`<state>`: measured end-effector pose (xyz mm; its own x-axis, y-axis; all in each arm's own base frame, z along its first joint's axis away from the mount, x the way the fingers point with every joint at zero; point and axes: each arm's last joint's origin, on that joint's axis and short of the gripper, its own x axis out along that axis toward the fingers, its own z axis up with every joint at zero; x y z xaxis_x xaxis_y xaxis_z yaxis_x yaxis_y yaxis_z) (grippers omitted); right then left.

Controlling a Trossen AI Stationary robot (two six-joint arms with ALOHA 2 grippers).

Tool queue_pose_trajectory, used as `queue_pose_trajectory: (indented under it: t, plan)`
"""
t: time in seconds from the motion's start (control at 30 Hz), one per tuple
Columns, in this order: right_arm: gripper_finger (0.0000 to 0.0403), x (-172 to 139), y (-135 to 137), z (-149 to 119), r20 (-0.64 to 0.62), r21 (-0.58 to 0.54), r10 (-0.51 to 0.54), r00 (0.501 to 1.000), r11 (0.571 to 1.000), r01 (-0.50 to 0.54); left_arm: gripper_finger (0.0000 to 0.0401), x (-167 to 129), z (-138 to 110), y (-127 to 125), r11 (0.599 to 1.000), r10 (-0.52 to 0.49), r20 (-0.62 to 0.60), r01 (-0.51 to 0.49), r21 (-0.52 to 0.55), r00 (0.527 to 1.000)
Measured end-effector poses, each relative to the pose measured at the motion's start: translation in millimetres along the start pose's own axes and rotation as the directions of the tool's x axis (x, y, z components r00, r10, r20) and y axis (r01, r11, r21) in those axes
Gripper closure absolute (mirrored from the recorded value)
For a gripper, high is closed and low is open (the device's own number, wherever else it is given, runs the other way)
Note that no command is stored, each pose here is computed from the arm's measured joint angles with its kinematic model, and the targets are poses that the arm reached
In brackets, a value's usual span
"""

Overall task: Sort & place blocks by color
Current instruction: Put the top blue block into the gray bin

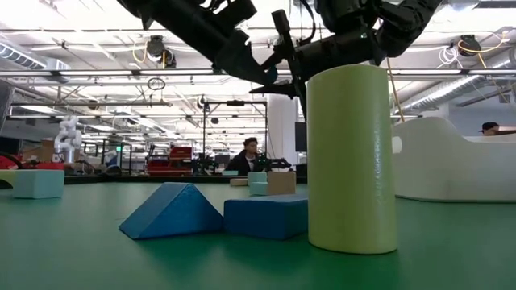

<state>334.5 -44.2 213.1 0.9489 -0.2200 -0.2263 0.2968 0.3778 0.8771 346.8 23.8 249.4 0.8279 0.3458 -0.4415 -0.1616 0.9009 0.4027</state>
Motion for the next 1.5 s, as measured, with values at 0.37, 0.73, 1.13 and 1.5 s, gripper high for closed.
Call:
queue_pose_trajectory:
  t: [0.37, 0.73, 1.13, 1.5]
  plan:
    - [0.0346, -7.7, -0.3, 5.2, -0.06, -0.034, -0.047, 0.997, 0.998, 0.045, 0.0191, -0.1, -4.5, -0.5, 0.979, 0.028, -0.054, -0.038, -0.2, 0.998]
    - [0.0346, -68.8, 15.0, 17.9, -0.206, -0.105, -0.232, 0.951, 0.971, 0.214, 0.0161, -5.3, -32.8, -5.6, 0.945, -0.022, -0.333, -0.09, -0.315, 0.943]
    - [0.0346, -135.9, 64.2, -55.0, -0.768, 0.205, 0.012, 0.641, 0.952, 0.227, 0.016, -25.4, -66.8, -9.4, 0.924, -0.064, -0.666, -0.207, -0.321, 0.744]
    - [0.0343, -176.3, 70.7, -129.8, -0.988, 0.053, -0.022, 0.151, 0.879, 0.474, 0.016, -39.7, -80.0, -8.8, 0.851, -0.059, -0.795, -0.386, -0.355, 0.603]
